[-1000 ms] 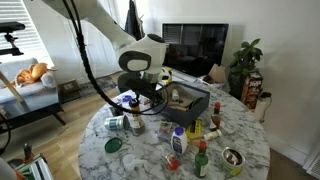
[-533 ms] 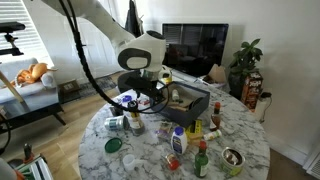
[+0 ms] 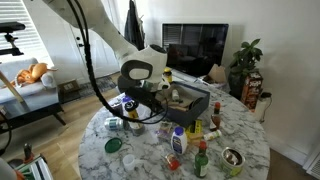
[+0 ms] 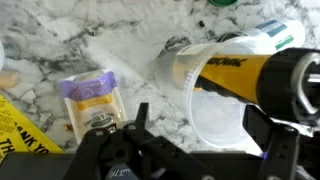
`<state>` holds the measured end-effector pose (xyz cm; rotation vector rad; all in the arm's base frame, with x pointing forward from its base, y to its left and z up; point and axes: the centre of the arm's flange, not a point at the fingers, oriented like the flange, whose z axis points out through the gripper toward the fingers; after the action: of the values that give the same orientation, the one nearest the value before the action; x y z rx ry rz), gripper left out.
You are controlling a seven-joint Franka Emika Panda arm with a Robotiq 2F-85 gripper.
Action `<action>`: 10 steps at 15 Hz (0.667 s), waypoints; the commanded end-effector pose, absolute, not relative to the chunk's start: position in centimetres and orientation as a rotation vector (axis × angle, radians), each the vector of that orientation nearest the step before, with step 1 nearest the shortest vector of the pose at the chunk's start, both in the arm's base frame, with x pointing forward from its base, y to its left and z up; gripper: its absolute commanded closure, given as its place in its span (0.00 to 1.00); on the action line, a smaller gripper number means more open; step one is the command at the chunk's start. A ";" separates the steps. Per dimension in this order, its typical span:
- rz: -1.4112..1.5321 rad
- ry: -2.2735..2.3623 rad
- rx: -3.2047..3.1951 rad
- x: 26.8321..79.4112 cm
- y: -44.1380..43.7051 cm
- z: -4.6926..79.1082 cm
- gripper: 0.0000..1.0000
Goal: Take the metal cup out of the jar then put the flashlight into the jar
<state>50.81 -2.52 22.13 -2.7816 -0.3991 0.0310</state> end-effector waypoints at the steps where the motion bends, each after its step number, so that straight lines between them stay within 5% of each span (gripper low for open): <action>1: 0.076 -0.410 -2.801 51.0 -2.6 20.1 0.04; 3: 0.091 -0.421 -2.803 51.2 -2.5 19.6 0.06; 7: 0.131 -0.447 -2.802 51.3 -1.9 18.7 0.50; 10: 0.149 -0.459 -2.802 51.4 -1.7 18.2 0.72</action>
<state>51.07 -1.86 19.21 -2.7905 -0.4599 0.1218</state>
